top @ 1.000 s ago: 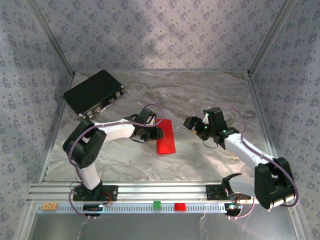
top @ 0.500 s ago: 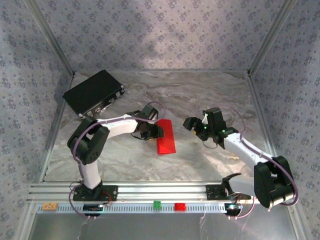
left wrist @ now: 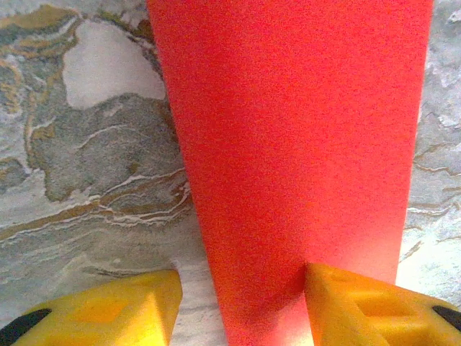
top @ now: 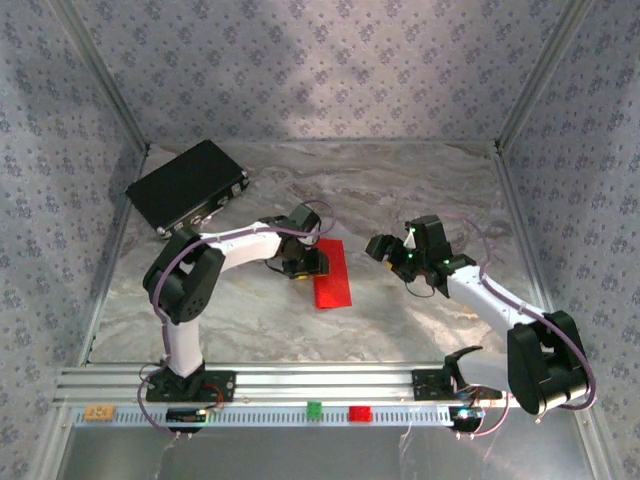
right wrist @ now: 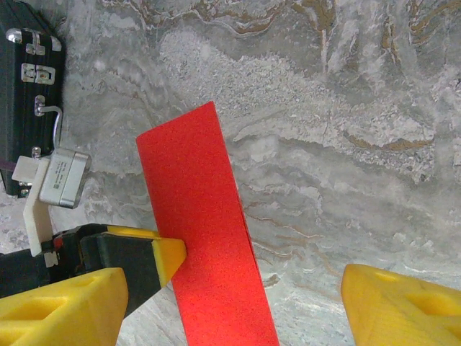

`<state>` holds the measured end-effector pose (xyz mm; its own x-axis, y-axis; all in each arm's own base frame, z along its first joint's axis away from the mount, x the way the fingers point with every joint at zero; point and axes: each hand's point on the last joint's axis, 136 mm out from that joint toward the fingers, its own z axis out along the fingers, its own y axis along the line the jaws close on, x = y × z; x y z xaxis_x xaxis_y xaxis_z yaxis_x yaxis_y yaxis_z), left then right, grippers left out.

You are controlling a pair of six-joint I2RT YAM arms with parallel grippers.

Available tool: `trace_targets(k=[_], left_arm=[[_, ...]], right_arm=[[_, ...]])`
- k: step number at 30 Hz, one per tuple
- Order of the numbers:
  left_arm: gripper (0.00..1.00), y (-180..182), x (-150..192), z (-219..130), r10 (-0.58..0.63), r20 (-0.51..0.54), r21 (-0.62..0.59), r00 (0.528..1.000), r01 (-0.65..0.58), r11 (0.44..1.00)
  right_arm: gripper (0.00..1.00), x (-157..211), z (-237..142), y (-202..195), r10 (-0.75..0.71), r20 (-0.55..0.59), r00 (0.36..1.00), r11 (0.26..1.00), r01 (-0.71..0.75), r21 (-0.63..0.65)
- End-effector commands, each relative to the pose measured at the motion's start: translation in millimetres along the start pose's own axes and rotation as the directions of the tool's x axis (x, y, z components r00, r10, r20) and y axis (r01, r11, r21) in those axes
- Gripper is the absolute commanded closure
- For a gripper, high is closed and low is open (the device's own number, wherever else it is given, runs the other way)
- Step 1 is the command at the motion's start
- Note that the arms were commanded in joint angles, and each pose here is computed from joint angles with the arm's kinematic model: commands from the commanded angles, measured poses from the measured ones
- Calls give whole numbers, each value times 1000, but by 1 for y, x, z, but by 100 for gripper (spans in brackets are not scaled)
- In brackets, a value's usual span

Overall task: Fold a paper plane with a square sheet of paper (pick it up from the middle)
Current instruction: First fold the square sheet of paper in half at the center of the table.

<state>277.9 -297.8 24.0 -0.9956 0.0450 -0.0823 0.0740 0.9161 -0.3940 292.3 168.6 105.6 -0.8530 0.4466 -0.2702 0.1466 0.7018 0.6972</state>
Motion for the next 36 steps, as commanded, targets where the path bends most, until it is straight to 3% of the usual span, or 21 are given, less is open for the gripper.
trace_targets(k=[1, 36], left_arm=[[49, 21, 7, 27, -4, -36, -81, 999, 1, 997], [49, 25, 7, 39, -3, -59, -125, 998, -4, 992]], right_arm=[[20, 3, 2, -3, 7, -18, 1000, 1000, -7, 22], [23, 10, 13, 0, -8, -64, 998, 1000, 8, 11]])
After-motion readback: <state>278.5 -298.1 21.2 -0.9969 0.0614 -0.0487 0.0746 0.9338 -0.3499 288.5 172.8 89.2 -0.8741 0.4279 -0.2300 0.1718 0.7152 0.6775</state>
